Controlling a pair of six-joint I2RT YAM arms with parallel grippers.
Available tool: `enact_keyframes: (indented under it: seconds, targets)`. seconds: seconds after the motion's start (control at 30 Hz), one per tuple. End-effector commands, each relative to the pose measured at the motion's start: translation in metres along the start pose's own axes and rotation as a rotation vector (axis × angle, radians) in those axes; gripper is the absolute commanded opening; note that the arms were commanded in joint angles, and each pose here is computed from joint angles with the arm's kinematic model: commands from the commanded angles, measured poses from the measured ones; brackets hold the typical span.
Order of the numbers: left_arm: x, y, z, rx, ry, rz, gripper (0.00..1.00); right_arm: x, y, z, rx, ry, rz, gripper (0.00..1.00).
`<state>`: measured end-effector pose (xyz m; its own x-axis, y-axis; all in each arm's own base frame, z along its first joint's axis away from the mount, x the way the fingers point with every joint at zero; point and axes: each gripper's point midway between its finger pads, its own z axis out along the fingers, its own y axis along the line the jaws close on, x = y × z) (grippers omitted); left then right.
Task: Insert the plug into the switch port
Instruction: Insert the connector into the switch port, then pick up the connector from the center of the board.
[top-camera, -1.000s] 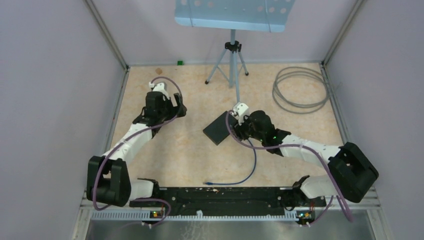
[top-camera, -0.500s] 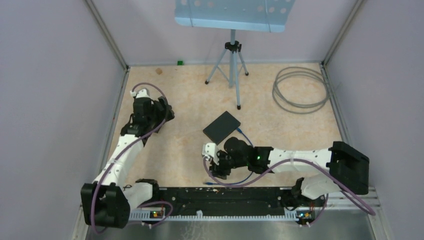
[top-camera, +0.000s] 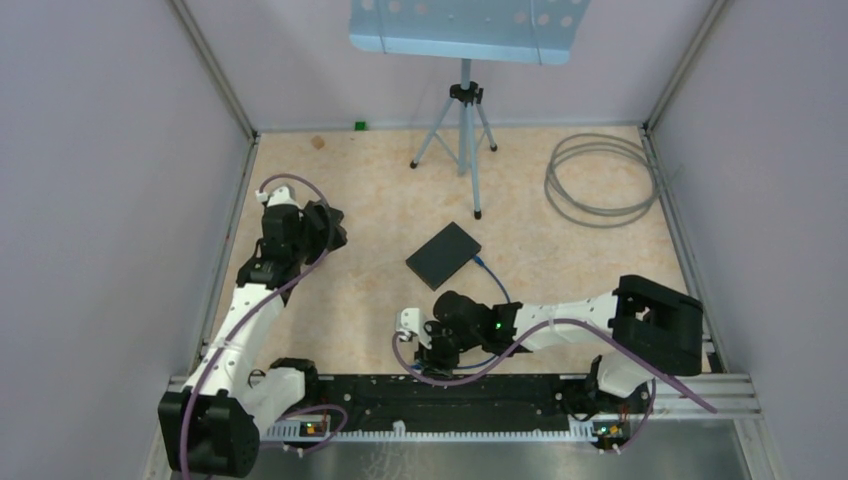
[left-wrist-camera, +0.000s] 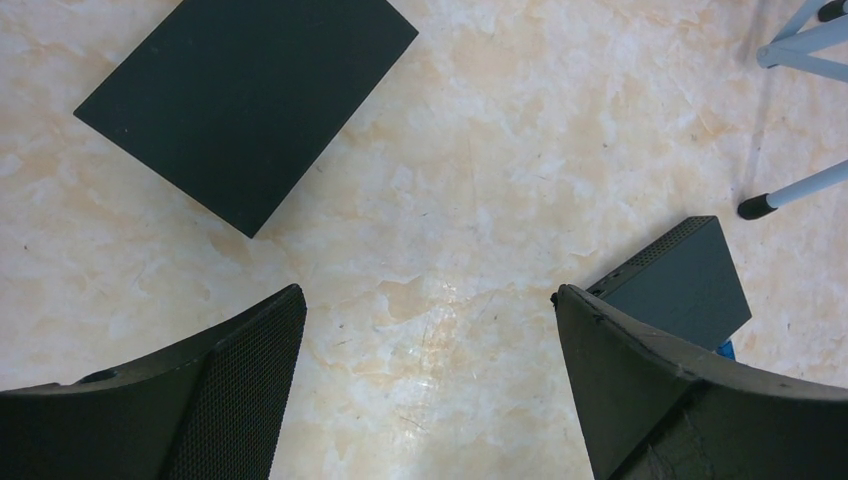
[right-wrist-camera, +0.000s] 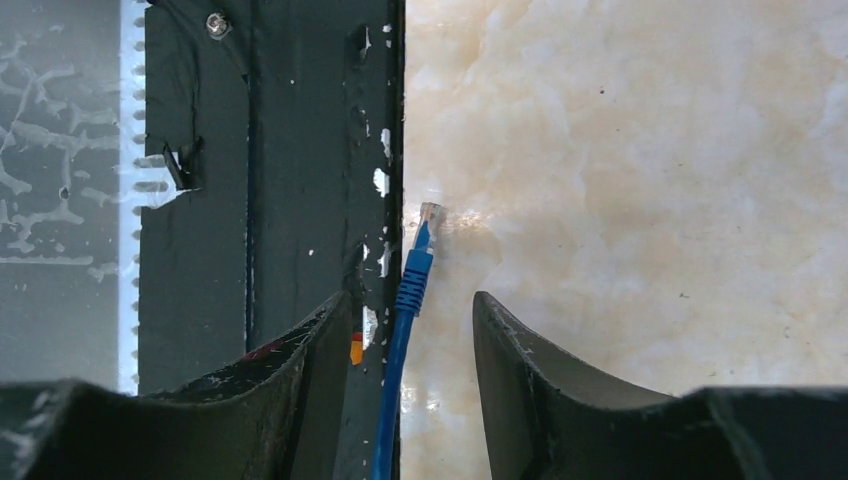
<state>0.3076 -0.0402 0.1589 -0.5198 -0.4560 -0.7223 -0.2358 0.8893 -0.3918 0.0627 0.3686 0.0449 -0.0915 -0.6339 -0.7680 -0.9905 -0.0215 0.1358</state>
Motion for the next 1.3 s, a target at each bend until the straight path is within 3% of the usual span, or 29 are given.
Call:
enact_keyframes:
  seconds: [0.0,0.33,0.53,0.63,0.8,1.03,1.27]
  targets:
    - [0.001,0.003,0.002,0.002,-0.006,0.001,0.99,-0.016,0.012,0.007,-0.052,-0.042,0.016,0.46]
    - [0.003,0.001,0.002,0.016,-0.003,0.008,0.99,0.002,0.004,0.018,-0.014,0.014,0.046,0.34]
    - [0.000,-0.002,-0.001,0.029,-0.009,0.020,0.99,-0.015,0.001,0.016,0.002,-0.035,0.039,0.10]
    - [-0.003,-0.015,-0.006,0.098,-0.008,0.035,0.99,-0.030,-0.003,0.005,0.039,-0.091,0.010,0.06]
    - [-0.020,-0.062,-0.033,0.341,-0.050,0.074,0.99,-0.062,-0.019,-0.025,0.173,-0.221,-0.051,0.00]
    - [-0.047,-0.142,-0.118,0.824,-0.145,0.196,0.99,-0.119,-0.028,-0.082,0.316,-0.469,-0.137,0.00]
    - [-0.055,-0.167,-0.165,0.996,-0.131,0.111,0.99,-0.153,-0.044,-0.140,0.506,-0.701,-0.132,0.00]
